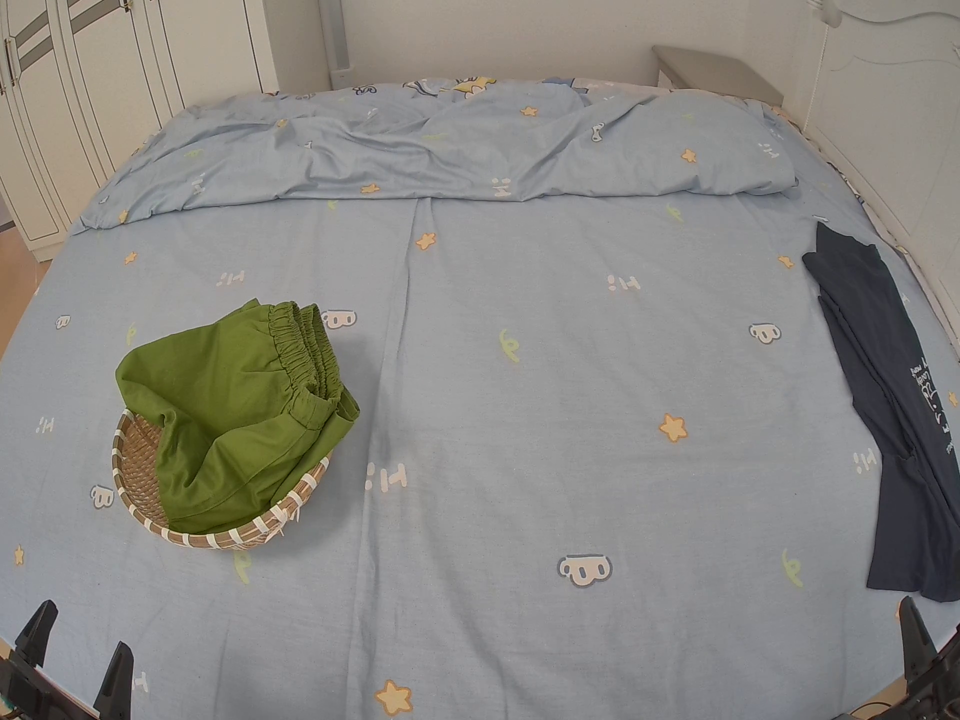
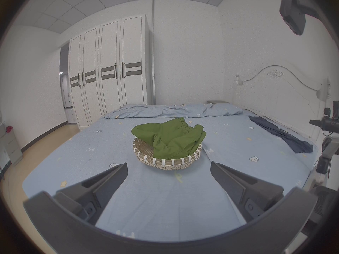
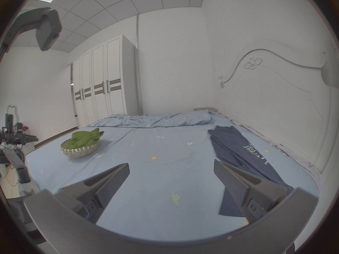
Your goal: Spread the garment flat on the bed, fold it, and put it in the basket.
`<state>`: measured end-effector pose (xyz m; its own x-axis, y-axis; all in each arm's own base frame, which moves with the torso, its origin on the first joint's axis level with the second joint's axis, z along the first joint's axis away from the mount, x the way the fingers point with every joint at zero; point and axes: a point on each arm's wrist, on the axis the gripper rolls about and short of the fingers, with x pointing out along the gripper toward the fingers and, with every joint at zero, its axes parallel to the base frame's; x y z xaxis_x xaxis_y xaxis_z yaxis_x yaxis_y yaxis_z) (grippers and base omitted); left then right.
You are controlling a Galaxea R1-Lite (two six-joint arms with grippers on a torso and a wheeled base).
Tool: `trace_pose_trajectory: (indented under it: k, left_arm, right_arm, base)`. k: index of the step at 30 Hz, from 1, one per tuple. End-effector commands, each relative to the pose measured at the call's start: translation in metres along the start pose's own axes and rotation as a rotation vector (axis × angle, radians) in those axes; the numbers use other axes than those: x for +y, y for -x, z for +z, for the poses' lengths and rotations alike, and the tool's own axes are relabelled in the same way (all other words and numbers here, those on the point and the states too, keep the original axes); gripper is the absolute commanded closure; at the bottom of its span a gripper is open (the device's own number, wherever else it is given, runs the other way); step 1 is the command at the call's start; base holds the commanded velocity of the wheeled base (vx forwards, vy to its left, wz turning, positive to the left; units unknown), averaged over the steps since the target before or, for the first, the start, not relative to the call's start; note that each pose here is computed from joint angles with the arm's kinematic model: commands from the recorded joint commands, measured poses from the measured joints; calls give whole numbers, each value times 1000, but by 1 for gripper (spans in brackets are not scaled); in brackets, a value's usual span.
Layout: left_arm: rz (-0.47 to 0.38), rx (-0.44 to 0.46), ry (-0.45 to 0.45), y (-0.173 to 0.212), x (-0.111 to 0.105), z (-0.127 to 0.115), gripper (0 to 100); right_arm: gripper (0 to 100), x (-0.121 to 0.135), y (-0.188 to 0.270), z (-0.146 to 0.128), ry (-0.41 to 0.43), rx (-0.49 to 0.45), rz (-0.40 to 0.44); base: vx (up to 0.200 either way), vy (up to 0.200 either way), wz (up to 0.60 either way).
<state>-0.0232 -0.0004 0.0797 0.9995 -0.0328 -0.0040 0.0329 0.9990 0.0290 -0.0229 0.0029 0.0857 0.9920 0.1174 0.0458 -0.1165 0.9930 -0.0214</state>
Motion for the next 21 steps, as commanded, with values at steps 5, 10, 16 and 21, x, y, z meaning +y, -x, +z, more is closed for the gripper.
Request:
trace_pose_trajectory:
  k: [5,10,16,21]
  left_arm:
    - [63,2,52,-1,1,-4,0]
    - [37,4,32,-1,1,-4,0]
    - [36,4,34,-1,1,-4,0]
    - [36,4,34,-1,1,-4,0]
  right_arm:
    - [0,-3,0,-11,-19,62,-129]
    - [0,-3,0,-10,-19,78,-109]
    - [0,-3,0,-11,-16,59,-119]
    - [0,-3,0,-11,-16,59,-117]
  base:
    - [0,0,0]
    - [0,0,0]
    - [0,0,0]
    - [0,0,0]
